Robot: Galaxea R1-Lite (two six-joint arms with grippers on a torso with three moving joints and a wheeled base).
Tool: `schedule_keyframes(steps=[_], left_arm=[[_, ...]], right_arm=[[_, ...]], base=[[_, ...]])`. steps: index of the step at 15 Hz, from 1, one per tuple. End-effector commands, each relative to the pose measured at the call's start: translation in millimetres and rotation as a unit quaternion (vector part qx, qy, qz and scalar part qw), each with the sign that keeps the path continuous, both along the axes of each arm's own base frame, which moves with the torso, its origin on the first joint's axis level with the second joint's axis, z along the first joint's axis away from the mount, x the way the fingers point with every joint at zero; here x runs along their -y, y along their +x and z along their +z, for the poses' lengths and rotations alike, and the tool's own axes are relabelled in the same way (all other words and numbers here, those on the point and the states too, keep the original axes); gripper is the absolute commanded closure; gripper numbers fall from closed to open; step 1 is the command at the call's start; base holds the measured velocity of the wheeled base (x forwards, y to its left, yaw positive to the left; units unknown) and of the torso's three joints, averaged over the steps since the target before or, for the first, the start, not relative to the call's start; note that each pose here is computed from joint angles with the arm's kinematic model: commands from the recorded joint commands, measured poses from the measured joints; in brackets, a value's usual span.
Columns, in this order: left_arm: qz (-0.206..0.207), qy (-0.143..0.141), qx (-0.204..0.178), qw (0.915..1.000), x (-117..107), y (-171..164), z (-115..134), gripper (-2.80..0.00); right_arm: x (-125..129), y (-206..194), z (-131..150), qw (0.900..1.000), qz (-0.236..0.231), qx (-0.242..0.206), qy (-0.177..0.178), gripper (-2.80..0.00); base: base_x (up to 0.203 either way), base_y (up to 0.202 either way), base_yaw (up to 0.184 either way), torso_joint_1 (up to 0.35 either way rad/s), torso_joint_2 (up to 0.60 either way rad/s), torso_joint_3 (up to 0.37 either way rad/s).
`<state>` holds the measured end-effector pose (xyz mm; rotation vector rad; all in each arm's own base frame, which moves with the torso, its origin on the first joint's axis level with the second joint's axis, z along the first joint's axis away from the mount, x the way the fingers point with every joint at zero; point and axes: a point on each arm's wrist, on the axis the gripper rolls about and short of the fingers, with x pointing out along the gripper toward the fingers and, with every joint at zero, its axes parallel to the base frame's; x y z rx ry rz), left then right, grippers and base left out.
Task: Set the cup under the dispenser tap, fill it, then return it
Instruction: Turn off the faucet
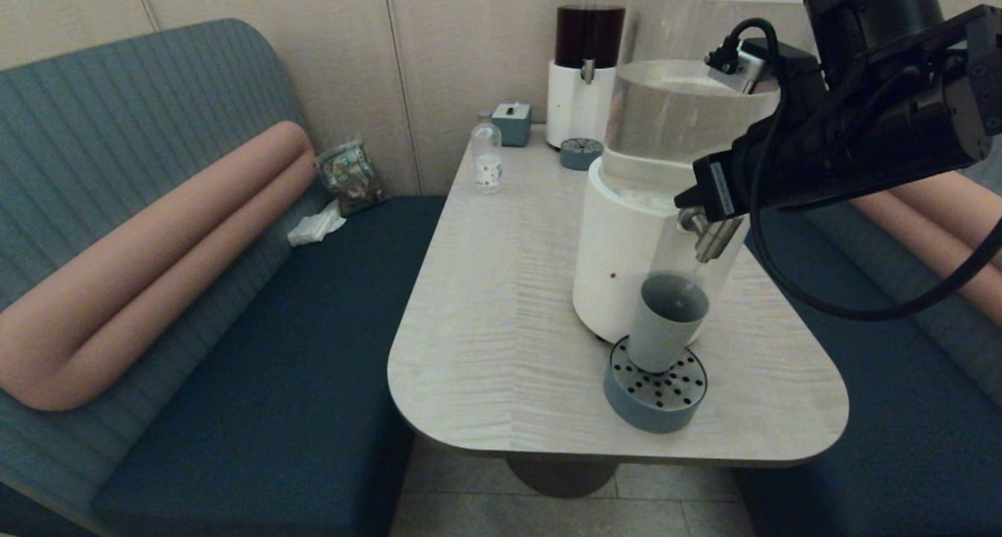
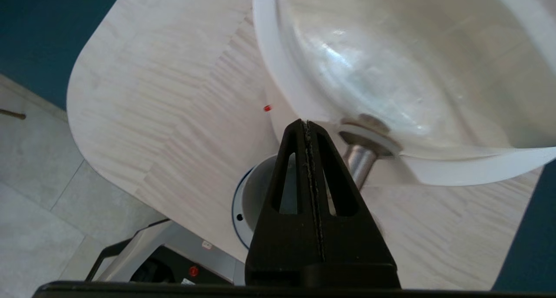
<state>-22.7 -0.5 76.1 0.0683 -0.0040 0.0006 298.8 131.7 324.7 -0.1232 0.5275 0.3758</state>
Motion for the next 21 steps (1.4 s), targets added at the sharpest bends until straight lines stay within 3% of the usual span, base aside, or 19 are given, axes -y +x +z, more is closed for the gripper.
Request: schedule_keyframes(steps=[1,7,12,21], left_arm=[[0.000,0.000,0.000,1.0000,0,0,0,0.00],[0.000,0.000,0.001,1.0000,0,0,0,0.00],[0.000,0.000,0.000,1.0000,0,0,0,0.00],[0.000,0.000,0.000,1.0000,0,0,0,0.00]], right_arm=[[2,4,0,1.000,-0.005,-0.001,0.000,0.00],[6,9,-2,1.000,-0.009,0.001,-0.006,0.00],[9,0,18,0.999,-0.005,0.030,0.009,0.00],[11,-11,17,1.000,0.001,0.006,0.000,0.00]], base=[[0.000,0.000,0.000,0.000,0.00,0.000],[0.000,0.000,0.000,0.000,0.00,0.000],[0.000,0.000,0.000,0.000,0.00,0.000],[0.000,0.000,0.000,0.000,0.00,0.000]])
